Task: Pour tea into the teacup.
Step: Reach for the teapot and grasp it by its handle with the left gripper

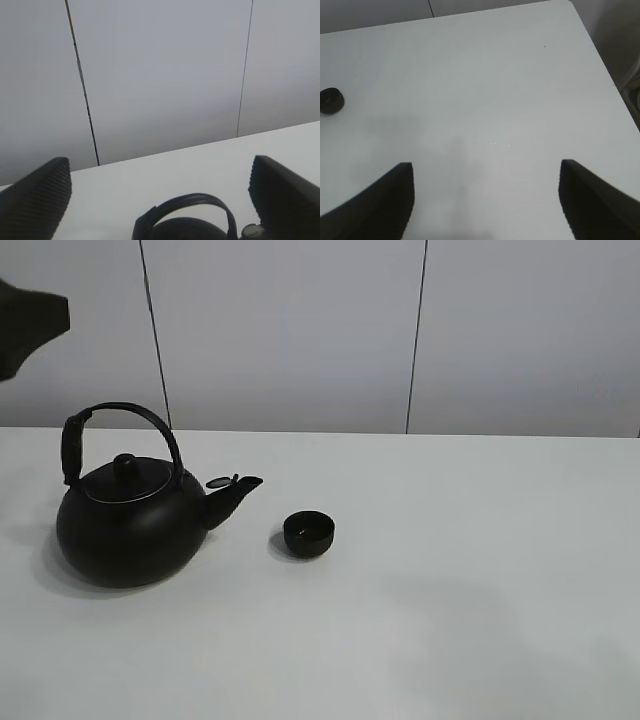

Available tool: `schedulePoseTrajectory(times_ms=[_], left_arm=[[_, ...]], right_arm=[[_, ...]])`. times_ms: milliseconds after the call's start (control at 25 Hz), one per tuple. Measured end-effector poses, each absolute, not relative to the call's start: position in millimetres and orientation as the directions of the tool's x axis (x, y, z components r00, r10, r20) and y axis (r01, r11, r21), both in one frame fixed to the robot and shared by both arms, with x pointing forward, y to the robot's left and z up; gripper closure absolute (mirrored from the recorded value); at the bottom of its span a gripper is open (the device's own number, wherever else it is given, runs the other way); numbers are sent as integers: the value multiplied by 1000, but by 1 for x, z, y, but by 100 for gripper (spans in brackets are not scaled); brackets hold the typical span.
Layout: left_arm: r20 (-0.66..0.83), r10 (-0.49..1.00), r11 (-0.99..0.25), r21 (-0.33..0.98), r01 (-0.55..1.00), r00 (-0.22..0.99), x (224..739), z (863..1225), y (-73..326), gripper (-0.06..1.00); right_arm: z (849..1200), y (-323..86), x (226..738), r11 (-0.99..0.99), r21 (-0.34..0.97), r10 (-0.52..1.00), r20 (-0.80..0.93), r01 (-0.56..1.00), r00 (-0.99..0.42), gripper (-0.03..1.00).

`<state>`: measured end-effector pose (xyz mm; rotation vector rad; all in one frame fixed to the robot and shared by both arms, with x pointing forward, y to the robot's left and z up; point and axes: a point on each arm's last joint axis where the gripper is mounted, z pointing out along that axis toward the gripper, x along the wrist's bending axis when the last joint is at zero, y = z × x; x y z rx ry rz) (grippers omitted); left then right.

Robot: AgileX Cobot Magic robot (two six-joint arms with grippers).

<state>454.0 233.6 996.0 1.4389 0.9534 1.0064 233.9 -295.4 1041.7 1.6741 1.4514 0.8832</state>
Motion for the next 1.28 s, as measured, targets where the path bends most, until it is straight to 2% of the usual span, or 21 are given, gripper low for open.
schedulePoseTrajectory(times_ms=[160,560,880,1280], left_arm=[[50,957,-81,992,99,287,454,960,237,25],[47,964,-118,957,264,260,470,897,236,25],[54,975,-107,964,242,216,489,898,251,25],[70,964,-124,971,204,255,512,895,250,25]], right_arm=[[1042,-295,234,-88,871,992,31,484,124,42],[1042,-295,234,-88,871,992,31,484,124,42],[1042,-295,234,-88,871,992,31,484,124,42],[1042,-295,234,-88,871,992,31,484,124,42]])
